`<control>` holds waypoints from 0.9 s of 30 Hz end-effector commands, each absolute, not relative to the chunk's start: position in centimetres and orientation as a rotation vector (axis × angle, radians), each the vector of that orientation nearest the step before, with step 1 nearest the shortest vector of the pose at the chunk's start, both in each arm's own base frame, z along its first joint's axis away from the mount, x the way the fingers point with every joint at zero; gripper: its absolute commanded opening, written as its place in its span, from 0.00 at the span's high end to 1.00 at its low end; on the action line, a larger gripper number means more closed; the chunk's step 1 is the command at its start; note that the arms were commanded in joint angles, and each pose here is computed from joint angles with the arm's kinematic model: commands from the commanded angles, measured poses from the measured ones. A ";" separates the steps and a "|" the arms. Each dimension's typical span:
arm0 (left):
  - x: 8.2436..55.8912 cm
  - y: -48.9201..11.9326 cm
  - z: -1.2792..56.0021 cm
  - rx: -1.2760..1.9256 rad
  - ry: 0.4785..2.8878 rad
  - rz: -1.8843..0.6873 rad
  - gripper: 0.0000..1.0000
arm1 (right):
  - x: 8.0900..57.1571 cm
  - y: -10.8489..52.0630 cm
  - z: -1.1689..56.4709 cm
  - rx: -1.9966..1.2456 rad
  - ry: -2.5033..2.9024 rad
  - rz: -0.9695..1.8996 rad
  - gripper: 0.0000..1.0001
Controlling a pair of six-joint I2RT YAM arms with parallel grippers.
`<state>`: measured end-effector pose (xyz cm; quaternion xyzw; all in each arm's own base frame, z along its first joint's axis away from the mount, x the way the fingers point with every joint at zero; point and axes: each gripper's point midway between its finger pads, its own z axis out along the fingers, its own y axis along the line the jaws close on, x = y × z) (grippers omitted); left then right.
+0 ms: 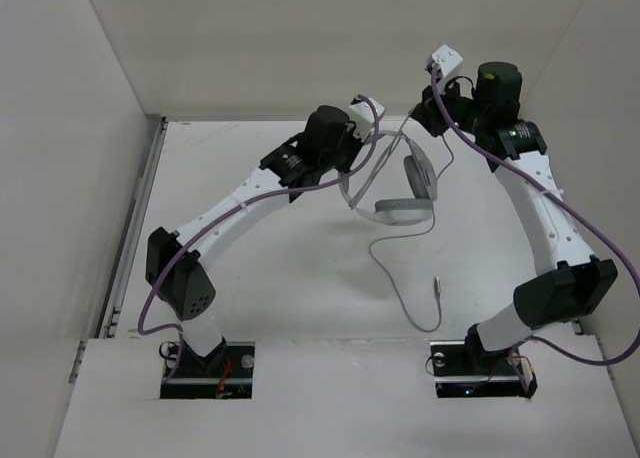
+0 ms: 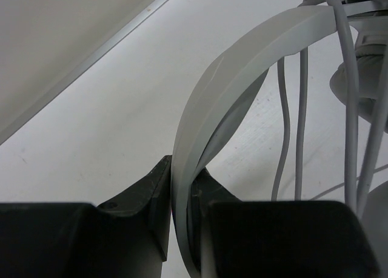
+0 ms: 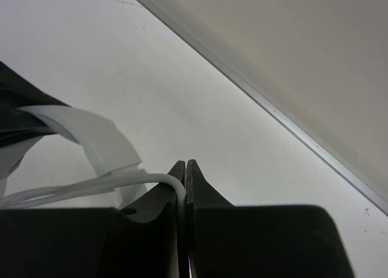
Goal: Wrap the headphones
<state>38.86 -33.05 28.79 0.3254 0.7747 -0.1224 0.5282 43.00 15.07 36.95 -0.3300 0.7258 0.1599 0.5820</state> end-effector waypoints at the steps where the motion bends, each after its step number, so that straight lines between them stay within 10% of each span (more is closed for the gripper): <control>1: 36.1 -33.4 33.0 0.800 1.795 -0.417 0.99 | 45.9 13.2 42.5 -0.703 1.519 0.189 0.91; 27: 34.6 -34.8 43.6 0.697 1.657 -0.705 1.00 | 47.2 12.1 35.0 -0.518 1.684 0.551 0.86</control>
